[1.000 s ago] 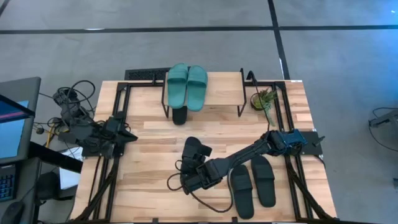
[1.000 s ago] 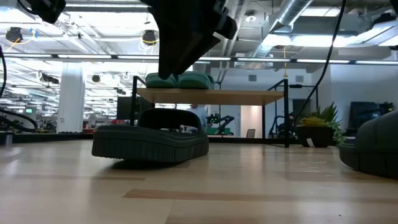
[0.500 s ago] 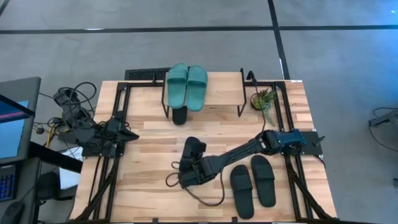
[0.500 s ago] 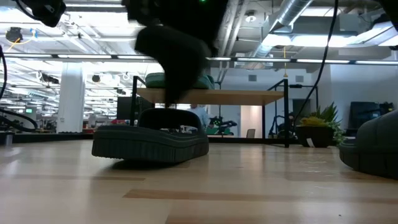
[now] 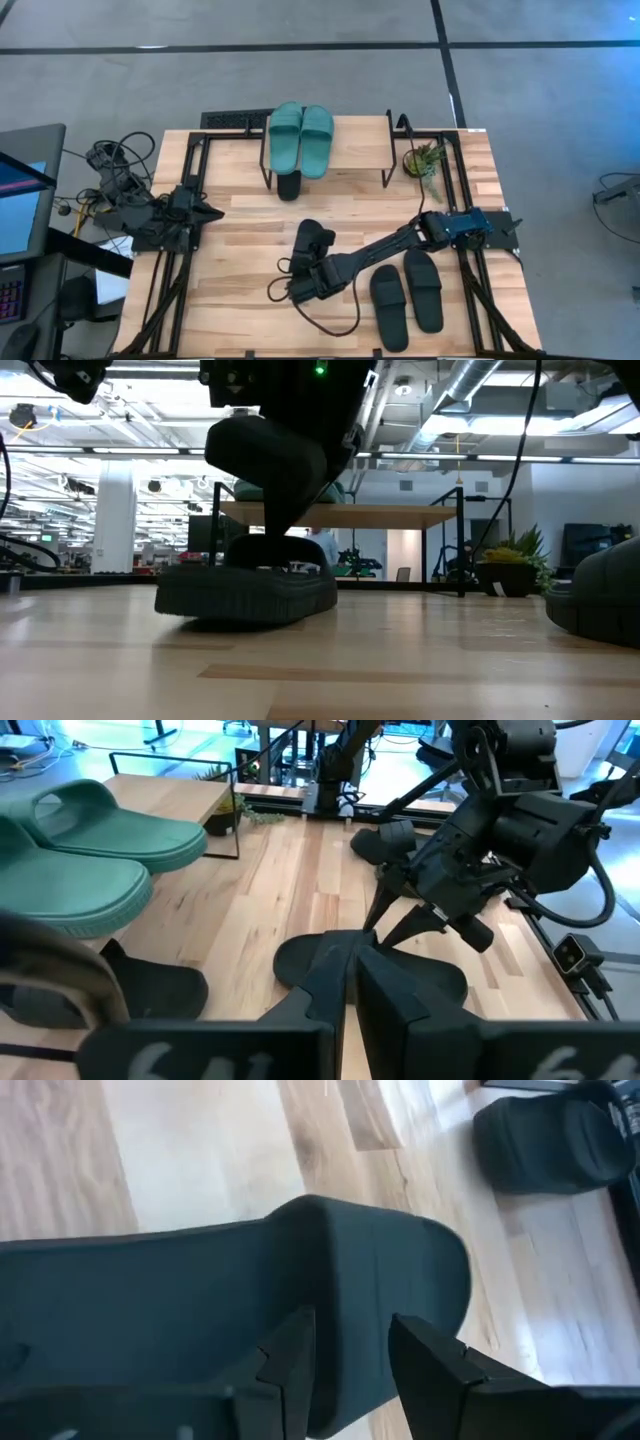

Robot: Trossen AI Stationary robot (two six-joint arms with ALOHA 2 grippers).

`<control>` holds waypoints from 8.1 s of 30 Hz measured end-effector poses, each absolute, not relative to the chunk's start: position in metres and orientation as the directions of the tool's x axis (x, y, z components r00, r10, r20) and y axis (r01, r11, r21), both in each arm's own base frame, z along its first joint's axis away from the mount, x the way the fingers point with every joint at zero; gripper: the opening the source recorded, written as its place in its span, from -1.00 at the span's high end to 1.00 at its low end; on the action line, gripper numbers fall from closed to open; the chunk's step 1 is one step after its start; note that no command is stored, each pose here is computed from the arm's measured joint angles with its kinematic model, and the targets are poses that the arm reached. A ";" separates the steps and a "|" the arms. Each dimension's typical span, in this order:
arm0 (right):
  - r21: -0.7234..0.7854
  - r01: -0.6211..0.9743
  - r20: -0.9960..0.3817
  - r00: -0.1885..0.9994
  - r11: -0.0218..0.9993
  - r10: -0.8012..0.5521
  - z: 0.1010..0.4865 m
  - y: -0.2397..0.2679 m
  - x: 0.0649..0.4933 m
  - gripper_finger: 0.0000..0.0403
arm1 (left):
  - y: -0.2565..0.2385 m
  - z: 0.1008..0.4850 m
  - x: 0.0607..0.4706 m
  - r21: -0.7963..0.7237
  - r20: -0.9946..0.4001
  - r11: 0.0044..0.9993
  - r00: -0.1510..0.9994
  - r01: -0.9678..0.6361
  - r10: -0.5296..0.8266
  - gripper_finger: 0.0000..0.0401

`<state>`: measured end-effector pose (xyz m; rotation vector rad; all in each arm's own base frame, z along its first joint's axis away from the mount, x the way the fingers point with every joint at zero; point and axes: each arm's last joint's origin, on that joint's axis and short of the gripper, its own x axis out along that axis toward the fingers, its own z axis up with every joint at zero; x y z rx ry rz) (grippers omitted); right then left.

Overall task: Pick and place slides into the shelf
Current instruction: Put the left black slide under the shelf

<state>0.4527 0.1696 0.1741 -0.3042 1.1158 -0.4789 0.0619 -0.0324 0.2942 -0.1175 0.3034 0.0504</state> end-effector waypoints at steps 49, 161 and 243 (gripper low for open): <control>-0.484 0.138 -0.815 0.289 0.864 -0.502 0.174 0.127 0.465 0.97 | -0.030 0.295 0.062 -0.107 -0.273 0.982 0.954 -0.158 0.123 0.93; -0.518 0.085 -0.829 0.193 0.851 -0.524 0.201 0.038 0.471 0.71 | -0.028 0.295 0.062 -0.102 -0.250 0.968 0.948 -0.228 0.197 0.93; -0.472 0.039 -0.843 0.274 0.881 -0.464 0.159 0.109 0.448 1.00 | -0.025 0.290 0.060 -0.068 -0.279 0.964 0.933 -0.256 0.228 0.93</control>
